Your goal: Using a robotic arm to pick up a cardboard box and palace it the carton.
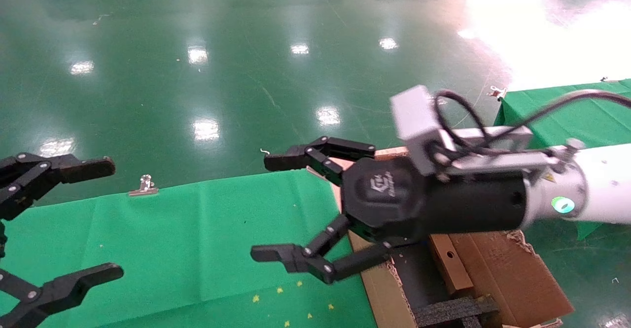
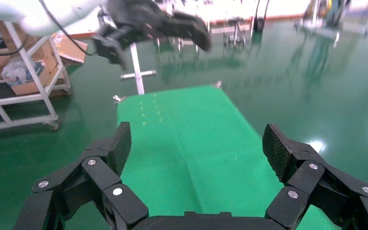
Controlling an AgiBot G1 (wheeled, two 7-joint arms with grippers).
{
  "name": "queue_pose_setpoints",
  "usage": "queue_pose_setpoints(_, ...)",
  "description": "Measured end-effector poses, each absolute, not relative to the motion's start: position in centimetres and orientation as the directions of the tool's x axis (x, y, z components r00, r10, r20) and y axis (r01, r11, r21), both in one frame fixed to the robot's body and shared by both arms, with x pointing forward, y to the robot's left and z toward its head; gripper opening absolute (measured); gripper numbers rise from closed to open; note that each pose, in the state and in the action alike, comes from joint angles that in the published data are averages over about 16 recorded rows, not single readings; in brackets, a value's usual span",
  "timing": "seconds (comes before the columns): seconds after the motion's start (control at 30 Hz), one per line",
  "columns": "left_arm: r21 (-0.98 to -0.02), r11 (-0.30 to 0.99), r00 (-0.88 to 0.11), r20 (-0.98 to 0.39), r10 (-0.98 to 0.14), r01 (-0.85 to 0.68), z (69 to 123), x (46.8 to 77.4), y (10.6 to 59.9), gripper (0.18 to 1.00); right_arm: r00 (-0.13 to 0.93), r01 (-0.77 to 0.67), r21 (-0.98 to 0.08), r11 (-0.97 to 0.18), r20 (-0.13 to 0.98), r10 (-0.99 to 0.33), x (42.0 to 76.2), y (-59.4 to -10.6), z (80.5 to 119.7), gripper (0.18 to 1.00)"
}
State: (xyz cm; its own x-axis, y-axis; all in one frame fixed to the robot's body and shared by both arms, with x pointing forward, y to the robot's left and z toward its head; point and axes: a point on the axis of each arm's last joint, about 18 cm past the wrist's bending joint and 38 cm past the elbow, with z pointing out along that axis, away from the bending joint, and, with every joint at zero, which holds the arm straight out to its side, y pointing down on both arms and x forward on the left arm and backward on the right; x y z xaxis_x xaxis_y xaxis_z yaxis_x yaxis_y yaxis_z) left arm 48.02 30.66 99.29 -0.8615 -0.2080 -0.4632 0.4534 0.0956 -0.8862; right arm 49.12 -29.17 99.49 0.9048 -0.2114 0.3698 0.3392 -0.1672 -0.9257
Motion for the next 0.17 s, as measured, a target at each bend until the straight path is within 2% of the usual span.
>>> queue_pose_setpoints(0.17, -0.886, 0.096, -0.861, -0.463, -0.208, 0.453, 99.29, 48.02, 30.66, 1.001, 0.887, 0.399, -0.906, -0.141, 0.421, -0.193, 48.37, -29.63, 99.37, 1.001)
